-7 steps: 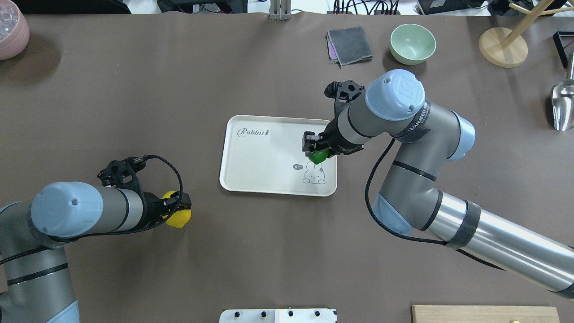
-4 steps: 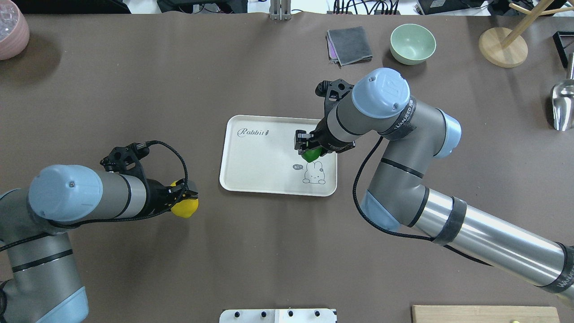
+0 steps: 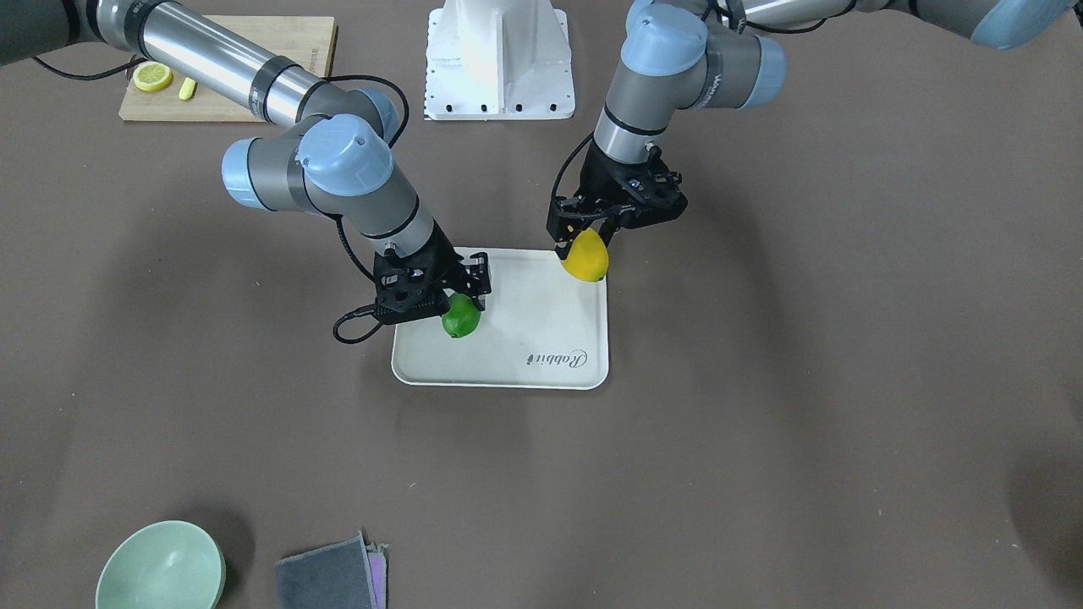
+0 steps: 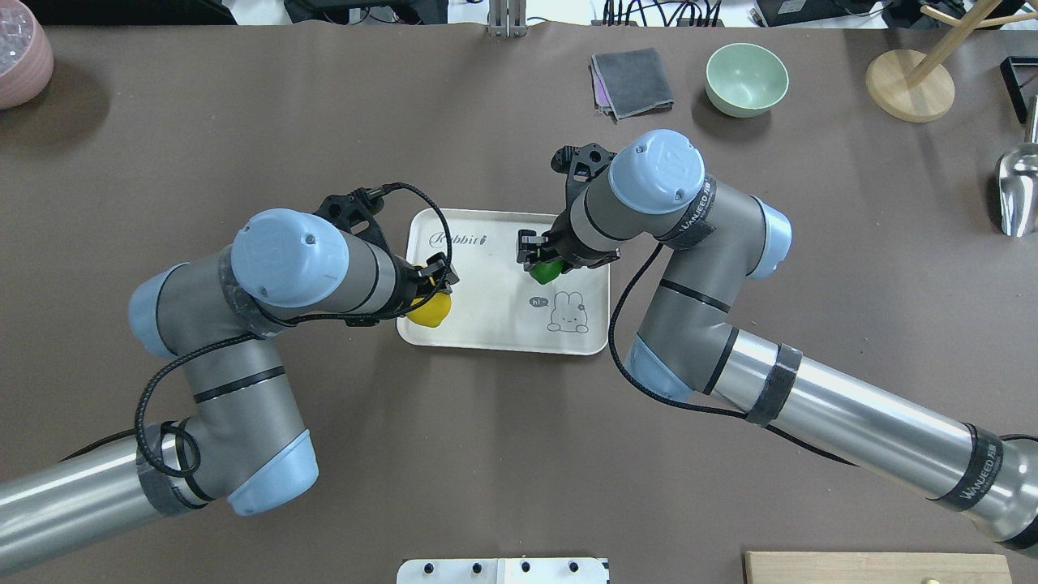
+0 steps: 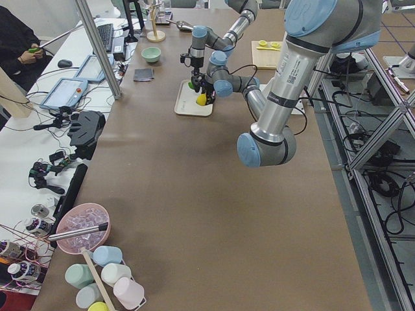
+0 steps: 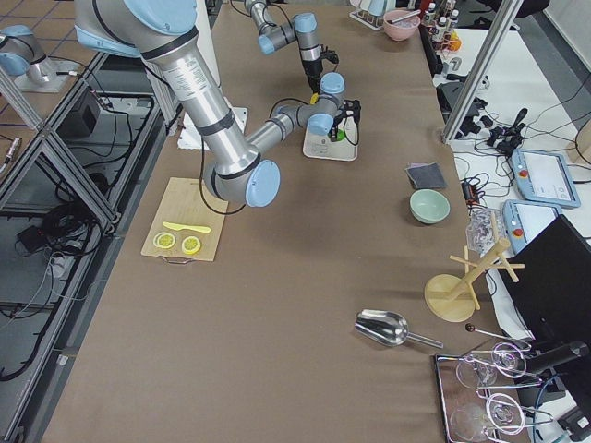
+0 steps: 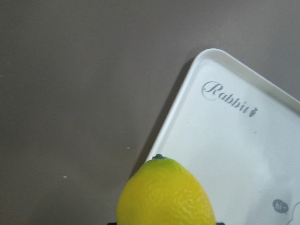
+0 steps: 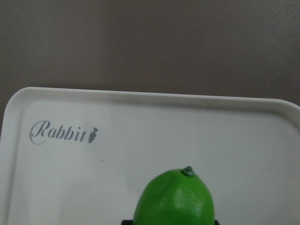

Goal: Place all lemons on tray

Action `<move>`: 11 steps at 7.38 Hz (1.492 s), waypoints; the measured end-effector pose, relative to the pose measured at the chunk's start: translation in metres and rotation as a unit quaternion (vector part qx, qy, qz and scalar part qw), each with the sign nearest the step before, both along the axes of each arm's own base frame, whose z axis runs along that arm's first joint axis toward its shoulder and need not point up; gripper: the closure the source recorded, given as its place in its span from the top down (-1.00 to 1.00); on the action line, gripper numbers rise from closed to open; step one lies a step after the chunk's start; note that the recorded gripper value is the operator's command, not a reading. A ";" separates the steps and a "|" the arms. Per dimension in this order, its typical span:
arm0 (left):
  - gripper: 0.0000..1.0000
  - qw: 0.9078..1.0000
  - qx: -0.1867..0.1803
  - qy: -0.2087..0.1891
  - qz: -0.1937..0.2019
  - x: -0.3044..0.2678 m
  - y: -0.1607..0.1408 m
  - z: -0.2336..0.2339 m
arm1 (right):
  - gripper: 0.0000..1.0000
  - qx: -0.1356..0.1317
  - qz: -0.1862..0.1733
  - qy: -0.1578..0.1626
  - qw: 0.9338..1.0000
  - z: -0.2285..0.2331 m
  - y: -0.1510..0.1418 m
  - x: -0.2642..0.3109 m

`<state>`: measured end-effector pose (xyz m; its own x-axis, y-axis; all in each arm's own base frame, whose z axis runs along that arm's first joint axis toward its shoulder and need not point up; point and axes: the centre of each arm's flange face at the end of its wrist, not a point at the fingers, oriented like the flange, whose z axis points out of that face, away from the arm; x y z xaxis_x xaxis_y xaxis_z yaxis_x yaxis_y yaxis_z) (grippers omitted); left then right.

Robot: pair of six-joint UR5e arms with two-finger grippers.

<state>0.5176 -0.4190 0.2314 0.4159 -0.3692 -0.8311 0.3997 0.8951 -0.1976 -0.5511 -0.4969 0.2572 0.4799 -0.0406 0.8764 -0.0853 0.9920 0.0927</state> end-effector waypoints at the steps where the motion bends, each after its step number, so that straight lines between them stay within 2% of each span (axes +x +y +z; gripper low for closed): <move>1: -0.94 1.000 -0.001 -0.002 -0.001 0.012 -0.007 0.000 | 1.00 0.002 0.001 -0.005 1.000 -0.005 0.000 0.002; 2: 0.05 1.000 0.000 0.000 -0.002 0.022 -0.013 0.006 | 1.00 0.005 0.003 -0.015 1.000 -0.015 0.000 0.010; 3: 0.92 1.000 0.001 0.003 -0.003 0.028 -0.016 0.011 | 1.00 0.003 0.004 -0.024 1.000 -0.023 -0.003 0.020; 5: 0.95 1.000 0.007 0.007 -0.010 0.031 -0.021 0.010 | 1.00 -0.009 -0.001 -0.037 0.999 -0.029 -0.018 0.050; 7: 0.95 0.999 0.014 0.012 -0.030 0.005 -0.040 0.000 | 1.00 -0.023 -0.003 -0.035 0.999 -0.013 -0.044 0.104; 8: 0.95 0.999 0.024 0.007 -0.039 -0.017 -0.053 0.000 | 1.00 -0.010 -0.014 -0.031 0.999 0.006 -0.059 0.141; 9: 0.95 0.998 0.058 -0.013 -0.031 -0.042 -0.062 0.010 | 1.00 0.019 -0.031 -0.021 0.999 0.034 -0.070 0.178; 10: 0.95 0.993 0.113 -0.047 -0.003 -0.072 -0.061 0.033 | 1.00 0.046 -0.045 -0.008 0.998 0.070 -0.077 0.214; 11: 0.95 0.984 0.156 -0.081 0.023 -0.105 -0.059 0.062 | 1.00 0.056 -0.052 -0.001 0.997 0.101 -0.083 0.250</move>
<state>0.4131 -0.4780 0.2934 0.5630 -0.0842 -0.8221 0.3615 0.9197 0.1533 -0.3012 -0.5801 0.3577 0.4665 -0.1874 0.8644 0.0175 0.9791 0.2028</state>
